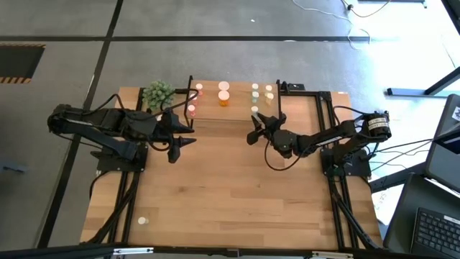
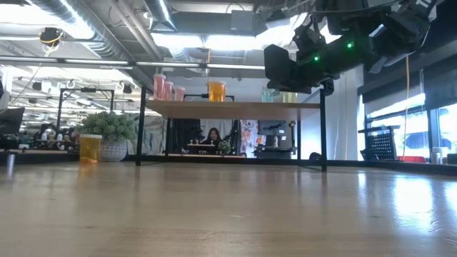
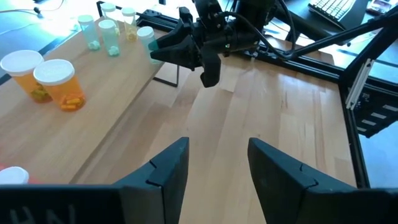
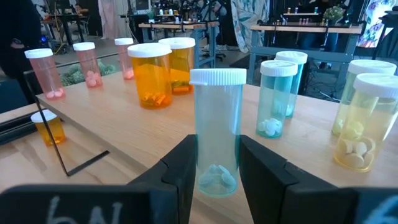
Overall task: Pick and place medicine bottles onto shelf by color
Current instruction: Put the blue medicine bottle on the shelf, aligned with the other blue medicine bottle
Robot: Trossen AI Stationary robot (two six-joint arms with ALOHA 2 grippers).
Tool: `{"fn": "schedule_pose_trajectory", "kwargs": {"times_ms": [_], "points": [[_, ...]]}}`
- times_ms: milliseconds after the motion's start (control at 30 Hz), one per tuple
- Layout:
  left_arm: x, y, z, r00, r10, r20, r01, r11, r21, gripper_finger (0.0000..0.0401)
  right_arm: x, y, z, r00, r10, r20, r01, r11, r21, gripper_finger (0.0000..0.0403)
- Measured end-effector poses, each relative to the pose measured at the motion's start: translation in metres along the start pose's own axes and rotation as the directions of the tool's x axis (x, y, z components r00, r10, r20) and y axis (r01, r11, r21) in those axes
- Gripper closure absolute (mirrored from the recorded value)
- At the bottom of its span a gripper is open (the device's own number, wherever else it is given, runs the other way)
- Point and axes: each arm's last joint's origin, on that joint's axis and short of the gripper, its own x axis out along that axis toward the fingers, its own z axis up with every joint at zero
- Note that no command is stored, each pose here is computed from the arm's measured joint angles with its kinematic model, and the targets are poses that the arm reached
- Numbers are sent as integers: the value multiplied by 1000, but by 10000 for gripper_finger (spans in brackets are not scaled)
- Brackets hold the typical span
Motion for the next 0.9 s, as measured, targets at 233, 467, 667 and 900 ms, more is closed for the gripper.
{"fn": "schedule_pose_trajectory", "kwargs": {"times_ms": [233,467,667,900], "points": [[0,0,0,1000,-1,0,1,1000,0,241,0,0,0,1000,1,0,-1,1000,21,287],[0,0,0,1000,-1,0,1,1000,0,241,0,0,0,1000,1,-3,-1,1000,27,287],[0,0,0,1000,-1,0,1,1000,0,241,1,-1,-1,1000,9,-12,-9,1000,21,284],[0,0,0,1000,-1,0,1,1000,0,241,1,-1,-1,1000,11,-12,-11,1000,16,257]]}}
